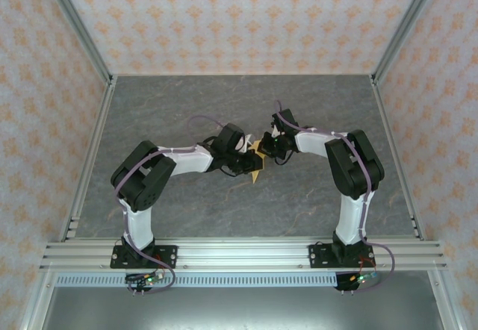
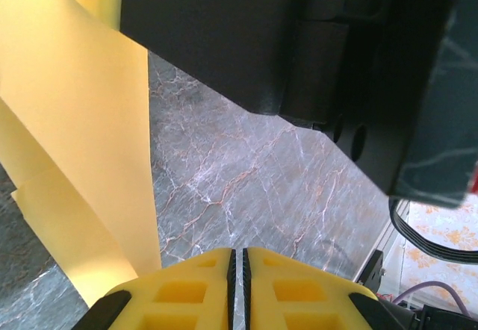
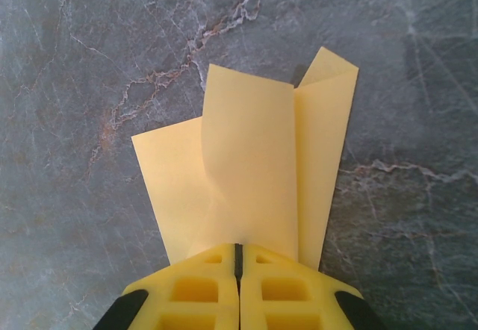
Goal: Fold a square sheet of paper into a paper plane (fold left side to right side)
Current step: Fold the wing for the fifth time at the center of the table.
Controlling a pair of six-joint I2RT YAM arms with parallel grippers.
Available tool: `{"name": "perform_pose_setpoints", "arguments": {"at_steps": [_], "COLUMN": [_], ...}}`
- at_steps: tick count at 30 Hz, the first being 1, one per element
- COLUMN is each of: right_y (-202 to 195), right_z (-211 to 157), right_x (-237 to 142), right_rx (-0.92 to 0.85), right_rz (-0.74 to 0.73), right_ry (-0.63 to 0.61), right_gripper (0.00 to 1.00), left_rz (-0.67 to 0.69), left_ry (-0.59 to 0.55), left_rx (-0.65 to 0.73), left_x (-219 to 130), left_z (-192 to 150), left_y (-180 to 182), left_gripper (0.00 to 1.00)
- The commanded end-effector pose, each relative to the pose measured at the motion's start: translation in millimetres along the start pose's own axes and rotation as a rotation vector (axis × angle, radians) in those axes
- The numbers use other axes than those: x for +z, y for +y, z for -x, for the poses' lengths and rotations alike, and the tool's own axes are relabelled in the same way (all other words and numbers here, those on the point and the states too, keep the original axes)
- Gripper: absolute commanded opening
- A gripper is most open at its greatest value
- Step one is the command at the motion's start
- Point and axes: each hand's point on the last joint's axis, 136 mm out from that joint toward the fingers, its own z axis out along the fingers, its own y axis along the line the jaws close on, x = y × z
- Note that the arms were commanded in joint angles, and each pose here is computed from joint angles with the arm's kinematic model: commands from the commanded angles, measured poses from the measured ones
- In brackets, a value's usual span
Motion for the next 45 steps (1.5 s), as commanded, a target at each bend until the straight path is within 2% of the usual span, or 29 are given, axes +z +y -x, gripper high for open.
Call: {"name": "perform_pose_setpoints", "arguments": {"at_steps": [1, 9, 34, 39, 45], "right_y": [-56, -56, -37, -12, 10], "right_z": [-39, -38, -28, -13, -9], "right_x": [9, 9, 6, -13, -39], "right_rx": [0.051, 0.048, 0.034, -0.012, -0.068], "right_rz": [-0.197, -0.202, -0.137, -0.066, 0.008], "right_ry": [0.106, 0.106, 0.087, 0.009, -0.05], "right_gripper": [0.08, 0.08, 0.07, 0.07, 0.0], "left_rz": [0.036, 0.086, 0.149, 0.231, 0.276], "left_ry": [0.001, 0.017, 0.07, 0.081, 0.072], "left_rx": [-0.023, -0.049, -0.09, -0.126, -0.136], "left_x": [7, 13, 27, 25, 23], "left_z": [-1, -8, -31, -37, -39], "left_y": [18, 37, 57, 76, 86], "left_gripper": [0.13, 0.13, 0.13, 0.08, 0.02]}}
